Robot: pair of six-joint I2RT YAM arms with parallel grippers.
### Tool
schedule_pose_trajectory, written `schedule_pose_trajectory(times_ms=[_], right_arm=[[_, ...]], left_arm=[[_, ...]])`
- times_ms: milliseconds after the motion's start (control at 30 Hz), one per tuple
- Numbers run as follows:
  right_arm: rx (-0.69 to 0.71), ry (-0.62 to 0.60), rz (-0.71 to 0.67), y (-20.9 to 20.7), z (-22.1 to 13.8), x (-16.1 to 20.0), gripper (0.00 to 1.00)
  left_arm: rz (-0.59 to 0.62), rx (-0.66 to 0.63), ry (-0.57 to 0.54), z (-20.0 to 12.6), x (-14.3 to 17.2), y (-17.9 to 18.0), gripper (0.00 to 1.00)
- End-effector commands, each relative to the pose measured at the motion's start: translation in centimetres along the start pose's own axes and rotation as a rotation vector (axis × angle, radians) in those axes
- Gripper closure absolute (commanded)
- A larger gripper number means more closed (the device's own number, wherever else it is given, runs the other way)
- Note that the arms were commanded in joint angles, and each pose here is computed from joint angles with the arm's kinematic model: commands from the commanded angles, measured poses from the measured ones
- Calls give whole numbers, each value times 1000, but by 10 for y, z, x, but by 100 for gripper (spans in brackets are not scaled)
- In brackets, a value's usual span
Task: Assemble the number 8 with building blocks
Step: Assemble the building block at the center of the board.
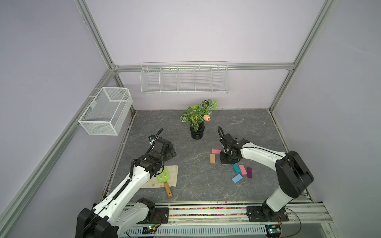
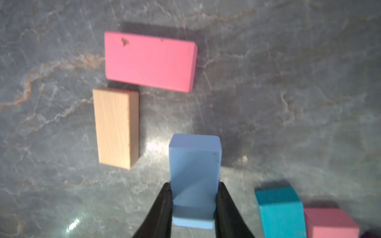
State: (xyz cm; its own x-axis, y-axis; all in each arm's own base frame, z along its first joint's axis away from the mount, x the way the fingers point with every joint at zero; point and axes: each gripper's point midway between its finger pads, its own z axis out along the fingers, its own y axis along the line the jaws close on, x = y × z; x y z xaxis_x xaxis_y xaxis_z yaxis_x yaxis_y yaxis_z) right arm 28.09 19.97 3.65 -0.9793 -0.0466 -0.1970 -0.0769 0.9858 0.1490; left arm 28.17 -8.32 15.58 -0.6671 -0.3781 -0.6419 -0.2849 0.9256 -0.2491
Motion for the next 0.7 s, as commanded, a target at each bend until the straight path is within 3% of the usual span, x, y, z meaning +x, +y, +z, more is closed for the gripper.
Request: schedule_pose_trajectory(times_ms=[0, 433, 667], right_arm=[[11, 31, 10, -1, 10, -1, 93], [13, 56, 29, 0, 26, -1, 93], [11, 56, 31, 2, 28, -4, 88]], left_arm=[[-6, 9, -16, -4, -5, -3, 1], [-2, 3, -17, -1, -5, -3, 0], [1, 3, -17, -1, -6, -4, 0]])
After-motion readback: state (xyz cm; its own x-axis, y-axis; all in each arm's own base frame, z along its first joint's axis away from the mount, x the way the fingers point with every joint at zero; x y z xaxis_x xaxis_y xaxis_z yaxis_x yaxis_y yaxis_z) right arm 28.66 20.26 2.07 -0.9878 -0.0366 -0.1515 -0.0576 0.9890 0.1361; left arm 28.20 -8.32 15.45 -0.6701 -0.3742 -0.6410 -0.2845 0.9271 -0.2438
